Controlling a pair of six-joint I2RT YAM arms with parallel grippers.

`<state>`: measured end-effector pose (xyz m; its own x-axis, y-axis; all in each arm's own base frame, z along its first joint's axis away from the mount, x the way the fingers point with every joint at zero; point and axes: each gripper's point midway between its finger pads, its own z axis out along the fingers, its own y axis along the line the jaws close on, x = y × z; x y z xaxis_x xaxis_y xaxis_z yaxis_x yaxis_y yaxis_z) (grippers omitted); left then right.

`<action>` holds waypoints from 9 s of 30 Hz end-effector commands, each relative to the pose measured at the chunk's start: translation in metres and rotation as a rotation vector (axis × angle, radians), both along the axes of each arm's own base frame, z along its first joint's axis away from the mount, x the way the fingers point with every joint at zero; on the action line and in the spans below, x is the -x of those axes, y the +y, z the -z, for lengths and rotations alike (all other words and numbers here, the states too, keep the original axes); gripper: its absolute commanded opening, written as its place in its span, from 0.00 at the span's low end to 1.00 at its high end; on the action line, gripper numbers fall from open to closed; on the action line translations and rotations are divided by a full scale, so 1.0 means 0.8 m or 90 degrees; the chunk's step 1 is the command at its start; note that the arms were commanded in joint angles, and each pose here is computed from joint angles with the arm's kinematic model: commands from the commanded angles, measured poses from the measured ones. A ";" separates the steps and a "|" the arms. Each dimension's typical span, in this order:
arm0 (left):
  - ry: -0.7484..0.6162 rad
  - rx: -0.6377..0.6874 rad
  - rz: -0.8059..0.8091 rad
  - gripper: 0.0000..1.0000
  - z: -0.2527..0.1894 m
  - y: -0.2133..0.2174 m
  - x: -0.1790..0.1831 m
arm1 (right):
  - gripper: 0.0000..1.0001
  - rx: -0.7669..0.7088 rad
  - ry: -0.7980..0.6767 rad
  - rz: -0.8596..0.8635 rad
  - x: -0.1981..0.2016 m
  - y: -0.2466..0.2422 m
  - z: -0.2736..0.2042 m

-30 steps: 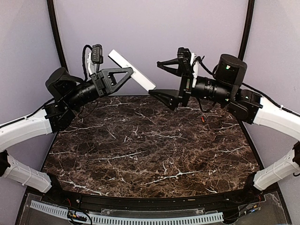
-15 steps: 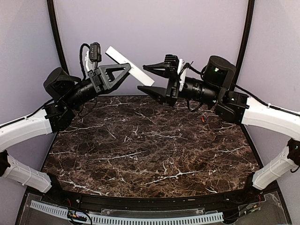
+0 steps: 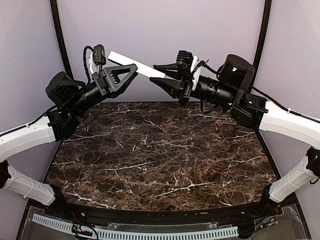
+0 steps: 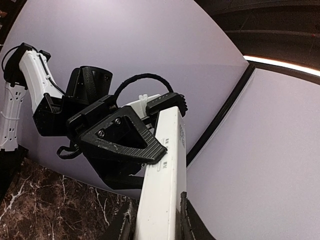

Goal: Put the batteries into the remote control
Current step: Remove the battery cover from the remote control.

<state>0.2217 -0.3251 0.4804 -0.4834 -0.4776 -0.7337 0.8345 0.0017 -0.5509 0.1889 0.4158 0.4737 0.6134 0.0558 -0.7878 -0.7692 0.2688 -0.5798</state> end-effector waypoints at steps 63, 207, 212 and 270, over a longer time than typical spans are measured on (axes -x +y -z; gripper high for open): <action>-0.011 0.005 -0.008 0.26 0.000 0.004 0.007 | 0.04 -0.016 -0.008 0.068 -0.015 0.028 0.002; -0.030 0.024 0.030 0.01 -0.020 0.005 0.022 | 0.06 -0.004 -0.057 0.082 0.005 0.006 0.003; -0.018 0.022 0.025 0.53 -0.014 0.002 0.016 | 0.00 -0.057 -0.037 0.120 -0.010 0.002 -0.013; -0.005 0.049 0.019 0.00 -0.034 0.006 0.011 | 0.37 0.044 -0.043 0.122 0.014 -0.026 0.041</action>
<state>0.2266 -0.3436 0.4723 -0.5746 -0.4409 -0.6895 0.7799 -0.0395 -0.6247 0.1807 0.4026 0.4556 0.6943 -0.0772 -0.7155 -0.6403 0.3875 -0.6632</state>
